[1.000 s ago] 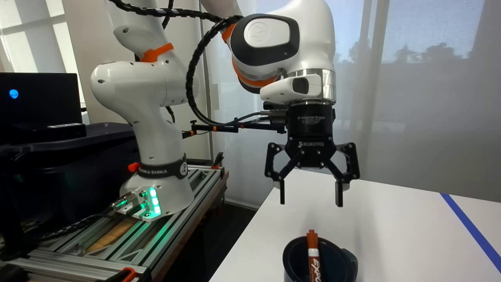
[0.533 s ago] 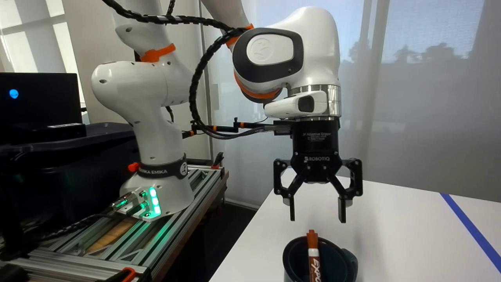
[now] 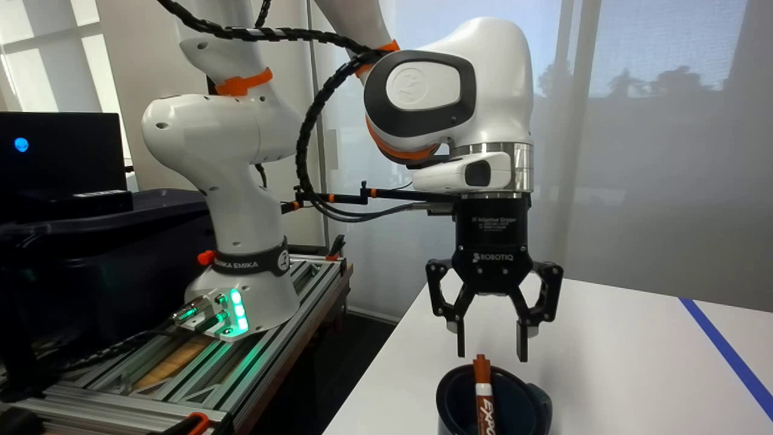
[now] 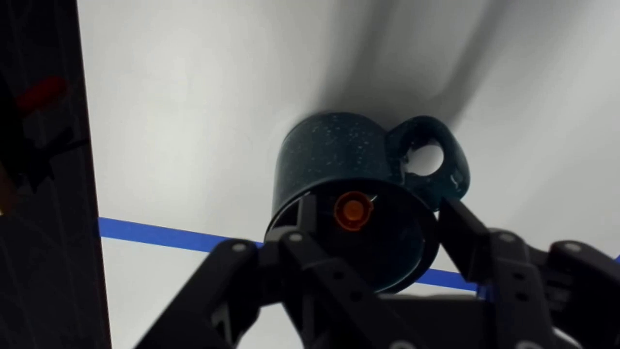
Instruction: Remove the marker from the mug and put it on the table inside the border
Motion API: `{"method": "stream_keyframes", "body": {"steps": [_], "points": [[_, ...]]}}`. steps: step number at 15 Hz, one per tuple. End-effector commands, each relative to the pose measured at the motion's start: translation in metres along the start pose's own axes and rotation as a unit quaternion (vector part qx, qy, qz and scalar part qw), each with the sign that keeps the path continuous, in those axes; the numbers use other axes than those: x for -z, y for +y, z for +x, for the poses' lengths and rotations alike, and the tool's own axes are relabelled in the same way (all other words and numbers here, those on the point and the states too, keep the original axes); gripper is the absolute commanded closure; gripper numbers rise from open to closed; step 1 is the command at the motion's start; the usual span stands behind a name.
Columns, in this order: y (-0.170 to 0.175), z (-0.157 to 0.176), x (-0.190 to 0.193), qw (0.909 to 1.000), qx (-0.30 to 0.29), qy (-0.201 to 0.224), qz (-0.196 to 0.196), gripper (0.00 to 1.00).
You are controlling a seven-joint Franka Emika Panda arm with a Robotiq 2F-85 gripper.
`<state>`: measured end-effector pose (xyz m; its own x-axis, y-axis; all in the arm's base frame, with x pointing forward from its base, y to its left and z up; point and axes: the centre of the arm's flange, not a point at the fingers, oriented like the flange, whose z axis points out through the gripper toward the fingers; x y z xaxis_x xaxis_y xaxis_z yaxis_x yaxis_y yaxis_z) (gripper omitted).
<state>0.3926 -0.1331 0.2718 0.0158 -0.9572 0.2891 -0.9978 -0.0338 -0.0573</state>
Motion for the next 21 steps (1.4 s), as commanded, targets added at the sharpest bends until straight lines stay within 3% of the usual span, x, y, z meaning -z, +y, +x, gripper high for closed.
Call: {"method": "stream_keyframes", "body": {"steps": [1, 2, 7, 11, 13, 21], "points": [[-0.004, -0.004, -0.006, 1.0000, -0.005, 0.006, 0.003, 0.42], [-0.004, -0.004, -0.007, 1.0000, -0.006, 0.005, 0.002, 0.42], [-0.003, -0.006, -0.011, 1.0000, -0.008, 0.003, -0.003, 0.70], [-0.002, -0.005, -0.012, 0.9999, -0.015, 0.005, -0.004, 0.80], [-0.002, -0.004, -0.011, 0.9998, -0.016, 0.007, -0.003, 0.97], [0.009, 0.003, 0.040, 0.9997, -0.005, 0.024, 0.006, 0.95]]}}
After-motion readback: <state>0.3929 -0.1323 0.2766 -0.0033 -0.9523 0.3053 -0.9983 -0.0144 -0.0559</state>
